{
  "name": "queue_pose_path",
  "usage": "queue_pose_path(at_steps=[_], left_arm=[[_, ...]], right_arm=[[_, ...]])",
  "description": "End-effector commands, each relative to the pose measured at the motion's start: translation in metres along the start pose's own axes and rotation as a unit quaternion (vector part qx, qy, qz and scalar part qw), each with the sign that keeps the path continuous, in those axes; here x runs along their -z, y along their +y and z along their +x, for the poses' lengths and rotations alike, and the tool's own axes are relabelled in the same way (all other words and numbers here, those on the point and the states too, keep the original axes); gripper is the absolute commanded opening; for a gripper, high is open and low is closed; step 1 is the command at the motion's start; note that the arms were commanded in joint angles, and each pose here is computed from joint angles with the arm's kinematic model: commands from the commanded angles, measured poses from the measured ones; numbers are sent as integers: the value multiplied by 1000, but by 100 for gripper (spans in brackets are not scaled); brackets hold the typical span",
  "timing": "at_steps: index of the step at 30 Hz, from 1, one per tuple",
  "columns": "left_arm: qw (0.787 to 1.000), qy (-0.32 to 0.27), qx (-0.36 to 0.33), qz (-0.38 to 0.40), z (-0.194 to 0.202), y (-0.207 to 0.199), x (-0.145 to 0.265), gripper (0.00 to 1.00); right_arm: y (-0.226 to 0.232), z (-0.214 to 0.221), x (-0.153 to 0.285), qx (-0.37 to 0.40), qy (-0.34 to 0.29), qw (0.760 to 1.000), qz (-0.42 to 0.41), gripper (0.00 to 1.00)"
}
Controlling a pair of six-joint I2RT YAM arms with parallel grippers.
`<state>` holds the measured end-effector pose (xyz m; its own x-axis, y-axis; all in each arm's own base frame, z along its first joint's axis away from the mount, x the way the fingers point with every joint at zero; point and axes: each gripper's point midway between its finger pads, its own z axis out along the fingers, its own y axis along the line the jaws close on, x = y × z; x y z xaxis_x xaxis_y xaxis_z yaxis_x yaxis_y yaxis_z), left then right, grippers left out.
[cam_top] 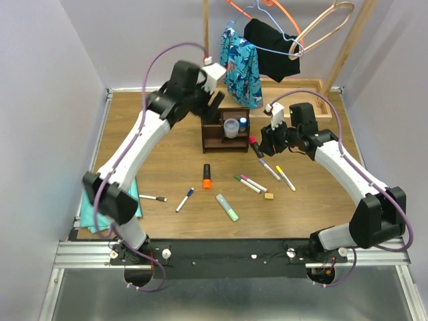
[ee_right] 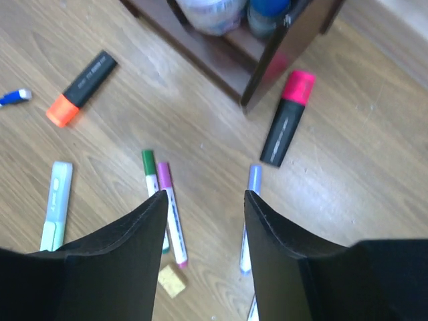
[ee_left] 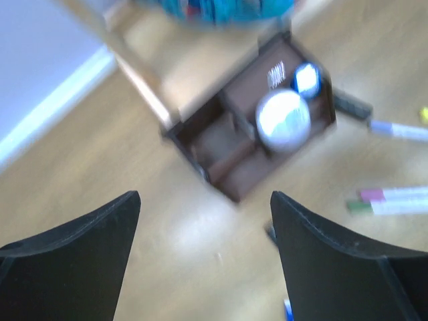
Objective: Sort the stationery into containers
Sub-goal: Place the stationery in the storage box, then move the pen to the center of the board.
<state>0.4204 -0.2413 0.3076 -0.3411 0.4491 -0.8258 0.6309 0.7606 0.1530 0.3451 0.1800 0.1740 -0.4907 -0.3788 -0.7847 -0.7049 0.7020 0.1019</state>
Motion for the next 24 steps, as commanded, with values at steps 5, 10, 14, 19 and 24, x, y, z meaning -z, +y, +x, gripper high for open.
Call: queue_pose_path(at_steps=[5,10,14,19,24], left_arm=[[982,138,126,-27,161,-33,30,87],[970,152,190,11,203,-56,32,78],[962,172,212,17,220,-58,29,78],[959,170,225,-7,225,-41,36,79],[954,176,241,-43,238,-18,47,79]], right_arm=[[-14,51,0,-90,69,990,81,60],[-32,41,-11,-106,61,986,114,56],[-52,31,-32,-91,48,986,134,54],[-68,38,-68,-78,66,986,130,52],[-80,35,-92,-65,54,988,128,52]])
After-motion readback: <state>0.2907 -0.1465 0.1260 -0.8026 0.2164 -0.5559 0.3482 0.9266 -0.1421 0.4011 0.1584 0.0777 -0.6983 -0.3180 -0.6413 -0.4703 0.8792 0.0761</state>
